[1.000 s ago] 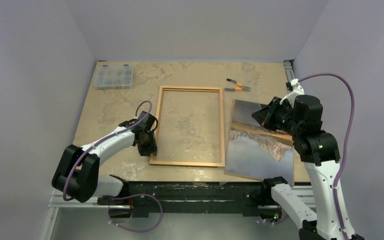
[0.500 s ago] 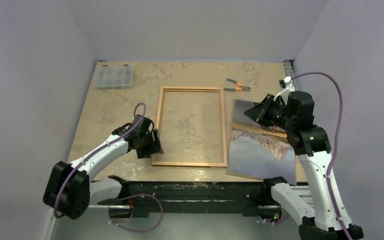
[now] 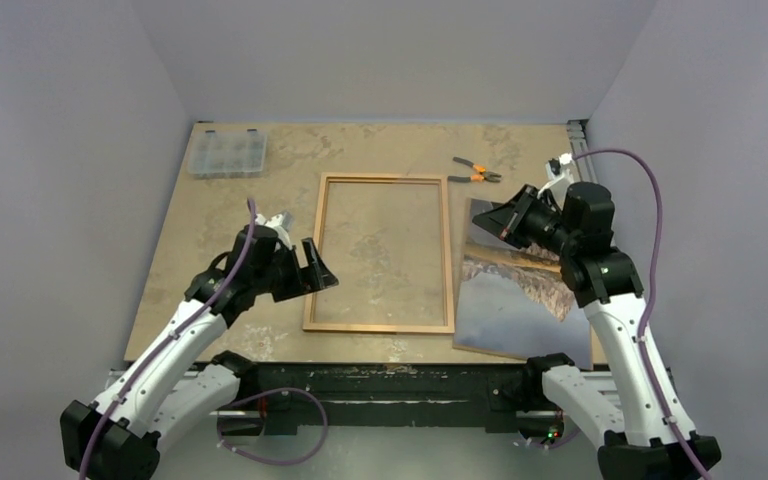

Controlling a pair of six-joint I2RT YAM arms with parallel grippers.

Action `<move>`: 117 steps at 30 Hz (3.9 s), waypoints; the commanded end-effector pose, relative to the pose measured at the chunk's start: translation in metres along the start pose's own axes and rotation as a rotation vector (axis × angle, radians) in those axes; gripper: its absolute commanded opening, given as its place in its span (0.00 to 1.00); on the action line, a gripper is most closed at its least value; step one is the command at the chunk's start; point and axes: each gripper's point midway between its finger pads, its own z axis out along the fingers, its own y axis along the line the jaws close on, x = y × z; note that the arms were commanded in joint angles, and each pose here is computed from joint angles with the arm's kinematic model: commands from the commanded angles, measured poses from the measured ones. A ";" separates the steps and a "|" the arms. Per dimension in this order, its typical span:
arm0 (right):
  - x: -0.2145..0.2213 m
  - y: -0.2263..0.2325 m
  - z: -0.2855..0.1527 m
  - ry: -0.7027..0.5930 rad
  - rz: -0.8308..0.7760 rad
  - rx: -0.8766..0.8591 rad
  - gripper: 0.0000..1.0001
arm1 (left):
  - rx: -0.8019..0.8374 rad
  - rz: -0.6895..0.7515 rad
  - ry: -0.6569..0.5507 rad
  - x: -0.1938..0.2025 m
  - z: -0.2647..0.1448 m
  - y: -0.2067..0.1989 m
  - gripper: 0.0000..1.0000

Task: Put the photo into the frame
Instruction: Adjust the photo frame at the center of the board.

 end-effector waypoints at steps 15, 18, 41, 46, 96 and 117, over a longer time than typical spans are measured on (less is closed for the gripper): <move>0.091 -0.106 0.014 0.022 0.085 0.119 0.00 | 0.139 0.000 0.148 0.038 0.049 -0.038 0.81; 0.106 -0.114 0.011 0.049 0.053 0.114 0.02 | 0.109 -0.002 0.177 0.044 0.061 -0.036 0.81; 0.147 -0.083 0.019 0.236 -0.071 -0.259 0.31 | 0.021 0.003 0.250 0.059 0.097 -0.020 0.79; 0.148 -0.080 0.020 0.266 -0.067 -0.272 0.04 | 0.023 0.013 0.243 0.058 0.097 -0.021 0.79; 0.039 0.014 -0.007 0.099 0.088 -0.184 0.00 | -0.333 0.027 0.160 0.062 0.075 0.086 0.55; 0.011 0.025 0.000 0.015 0.082 -0.186 0.00 | -0.316 0.020 0.163 0.080 0.054 0.090 0.33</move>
